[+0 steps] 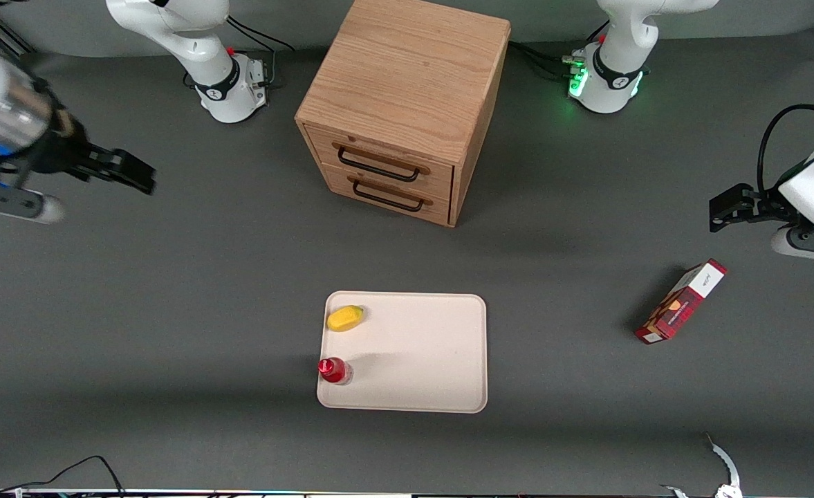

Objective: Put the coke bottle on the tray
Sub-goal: 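Open the right gripper and withdraw it up from the tray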

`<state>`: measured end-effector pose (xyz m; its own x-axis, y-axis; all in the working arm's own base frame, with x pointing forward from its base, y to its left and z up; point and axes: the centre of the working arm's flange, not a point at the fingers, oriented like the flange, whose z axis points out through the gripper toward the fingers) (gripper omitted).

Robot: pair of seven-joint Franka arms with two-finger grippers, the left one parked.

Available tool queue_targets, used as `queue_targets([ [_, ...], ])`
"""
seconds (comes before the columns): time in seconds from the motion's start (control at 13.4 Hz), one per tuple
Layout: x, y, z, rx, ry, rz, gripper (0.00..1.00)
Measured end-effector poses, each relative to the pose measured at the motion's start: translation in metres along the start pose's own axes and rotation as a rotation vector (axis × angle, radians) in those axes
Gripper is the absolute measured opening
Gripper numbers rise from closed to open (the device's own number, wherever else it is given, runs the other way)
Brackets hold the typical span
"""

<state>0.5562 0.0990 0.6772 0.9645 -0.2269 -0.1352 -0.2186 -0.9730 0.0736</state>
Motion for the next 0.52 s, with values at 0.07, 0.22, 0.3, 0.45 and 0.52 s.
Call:
queue_targets([
  [0.07, 0.001, 0.038, 0.009, 0.009, -0.008, -0.016, 1.00],
  [0.22, -0.004, 0.094, 0.039, 0.031, 0.004, -0.025, 1.00],
  [0.3, -0.011, 0.105, 0.058, 0.039, 0.016, -0.022, 1.00],
  [0.45, -0.025, 0.103, 0.090, 0.039, 0.024, -0.029, 1.00],
  [0.52, -0.028, 0.101, 0.093, 0.040, 0.032, -0.034, 1.00],
])
